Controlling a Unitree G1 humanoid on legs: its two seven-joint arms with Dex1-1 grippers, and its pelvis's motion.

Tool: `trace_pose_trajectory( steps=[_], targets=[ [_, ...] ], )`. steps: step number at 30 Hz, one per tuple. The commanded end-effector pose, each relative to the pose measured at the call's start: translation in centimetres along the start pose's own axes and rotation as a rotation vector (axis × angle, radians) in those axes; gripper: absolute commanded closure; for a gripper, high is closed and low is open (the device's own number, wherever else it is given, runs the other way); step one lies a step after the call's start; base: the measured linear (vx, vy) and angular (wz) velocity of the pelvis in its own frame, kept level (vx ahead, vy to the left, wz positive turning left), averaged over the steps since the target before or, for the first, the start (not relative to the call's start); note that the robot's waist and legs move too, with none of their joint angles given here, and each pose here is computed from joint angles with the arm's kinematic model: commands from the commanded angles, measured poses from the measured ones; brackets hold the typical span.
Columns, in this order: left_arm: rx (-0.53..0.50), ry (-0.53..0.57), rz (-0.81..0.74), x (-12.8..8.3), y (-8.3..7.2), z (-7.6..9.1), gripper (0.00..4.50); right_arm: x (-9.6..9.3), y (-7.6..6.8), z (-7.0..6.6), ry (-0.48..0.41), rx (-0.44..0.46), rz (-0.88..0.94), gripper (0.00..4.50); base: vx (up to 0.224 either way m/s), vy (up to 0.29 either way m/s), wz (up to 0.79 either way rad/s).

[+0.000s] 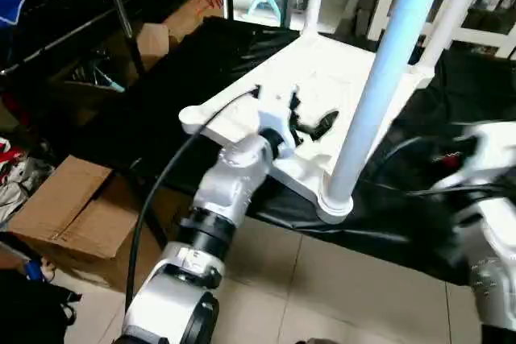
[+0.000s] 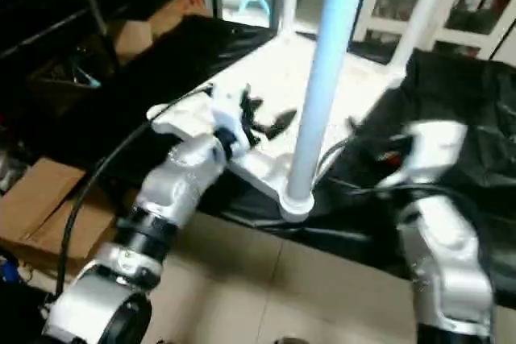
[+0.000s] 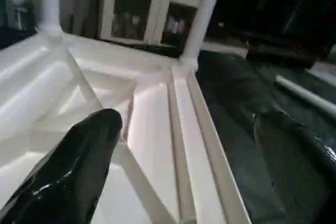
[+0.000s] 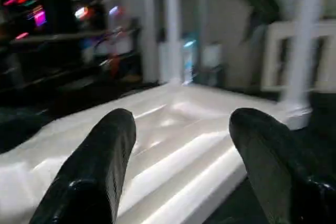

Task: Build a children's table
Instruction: Rotate table base

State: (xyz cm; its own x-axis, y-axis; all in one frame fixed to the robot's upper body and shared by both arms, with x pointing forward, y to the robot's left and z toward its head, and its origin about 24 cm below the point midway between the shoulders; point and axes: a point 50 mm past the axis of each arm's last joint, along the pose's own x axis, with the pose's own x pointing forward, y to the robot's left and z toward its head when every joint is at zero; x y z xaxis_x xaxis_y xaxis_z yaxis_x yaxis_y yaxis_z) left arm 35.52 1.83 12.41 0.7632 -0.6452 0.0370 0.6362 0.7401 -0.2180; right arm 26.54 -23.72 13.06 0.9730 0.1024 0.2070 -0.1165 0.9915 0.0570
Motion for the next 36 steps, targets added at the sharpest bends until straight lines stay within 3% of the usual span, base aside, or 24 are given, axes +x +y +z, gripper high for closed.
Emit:
trace_pose_trajectory(
  steps=[1,2,4,5,6,7,10,14,18,19,20,21,22,24,26,29,30,36],
  targets=[
    [0.030,-0.040,0.016,-0.6,0.7,0.8,0.06,0.2,-0.7,1.4,-0.068,-0.010,-0.036,1.26,0.000,0.000,0.00],
    [0.043,-0.035,0.028,-0.9,1.2,0.7,0.06,0.3,-0.8,1.6,-0.076,-0.002,-0.030,1.26,0.000,0.000,0.00],
    [0.120,-0.018,0.102,-2.4,3.4,0.4,0.06,0.2,-0.3,2.3,-0.092,0.128,0.108,1.26,0.000,0.000,0.00],
    [0.150,-0.004,0.151,-3.6,4.8,0.2,0.06,-0.1,0.1,2.6,-0.053,0.142,0.240,1.26,0.000,0.000,0.00],
    [0.150,-0.004,0.151,-3.6,4.8,0.2,0.06,-0.1,0.1,2.6,-0.053,0.142,0.240,1.26,0.000,0.000,0.00],
    [0.176,0.010,0.210,-5.3,6.5,0.2,0.06,-1.0,0.0,2.8,0.021,0.114,0.385,1.26,0.000,0.000,0.00],
    [0.188,0.004,0.274,-8.6,8.6,0.8,0.06,-2.5,-2.8,3.6,0.117,0.096,0.454,1.26,0.000,0.000,0.00],
    [0.174,0.005,0.232,-11.3,9.0,1.1,0.06,-3.4,-5.6,4.7,0.194,0.054,0.455,1.26,0.000,0.000,0.00],
    [0.161,0.032,0.143,-12.7,8.2,0.8,0.06,-4.2,-6.0,4.9,0.264,0.056,0.515,1.26,0.000,0.000,0.00],
    [0.149,0.075,0.061,-13.9,7.2,0.2,0.06,-5.1,-5.2,4.7,0.341,0.121,0.619,1.26,0.000,0.000,0.00],
    [0.148,0.076,0.058,-14.0,7.2,0.2,0.06,-5.1,-5.2,4.7,0.343,0.123,0.623,1.26,0.000,0.000,0.00],
    [0.122,0.123,-0.009,-15.0,6.4,-0.4,0.06,-5.7,-3.6,4.0,0.395,0.181,0.716,1.26,0.000,0.000,0.00],
    [0.122,0.123,-0.009,-15.0,6.4,-0.4,0.06,-5.7,-3.6,4.0,0.395,0.181,0.716,1.26,0.000,0.000,0.00],
    [0.095,0.159,-0.077,-15.8,5.3,-0.9,0.06,-5.9,-1.9,3.1,0.427,0.194,0.783,1.26,0.000,0.000,0.00],
    [0.064,0.193,-0.142,-16.8,4.2,-1.2,0.06,-4.5,-0.4,1.6,0.375,0.116,0.732,1.26,0.000,0.000,0.00],
    [0.059,0.213,-0.148,-17.2,3.9,-1.4,0.06,-3.5,0.6,0.7,0.360,0.090,0.694,1.26,0.000,0.000,0.00],
    [0.056,0.222,-0.147,-17.3,3.9,-1.5,0.06,-3.7,1.7,0.5,0.376,0.141,0.757,1.26,0.000,0.000,0.00],
    [0.038,0.241,-0.150,-17.7,3.7,-1.4,0.06,-5.5,5.0,-0.5,0.490,0.276,0.994,1.26,0.000,0.000,0.00]
  ],
)
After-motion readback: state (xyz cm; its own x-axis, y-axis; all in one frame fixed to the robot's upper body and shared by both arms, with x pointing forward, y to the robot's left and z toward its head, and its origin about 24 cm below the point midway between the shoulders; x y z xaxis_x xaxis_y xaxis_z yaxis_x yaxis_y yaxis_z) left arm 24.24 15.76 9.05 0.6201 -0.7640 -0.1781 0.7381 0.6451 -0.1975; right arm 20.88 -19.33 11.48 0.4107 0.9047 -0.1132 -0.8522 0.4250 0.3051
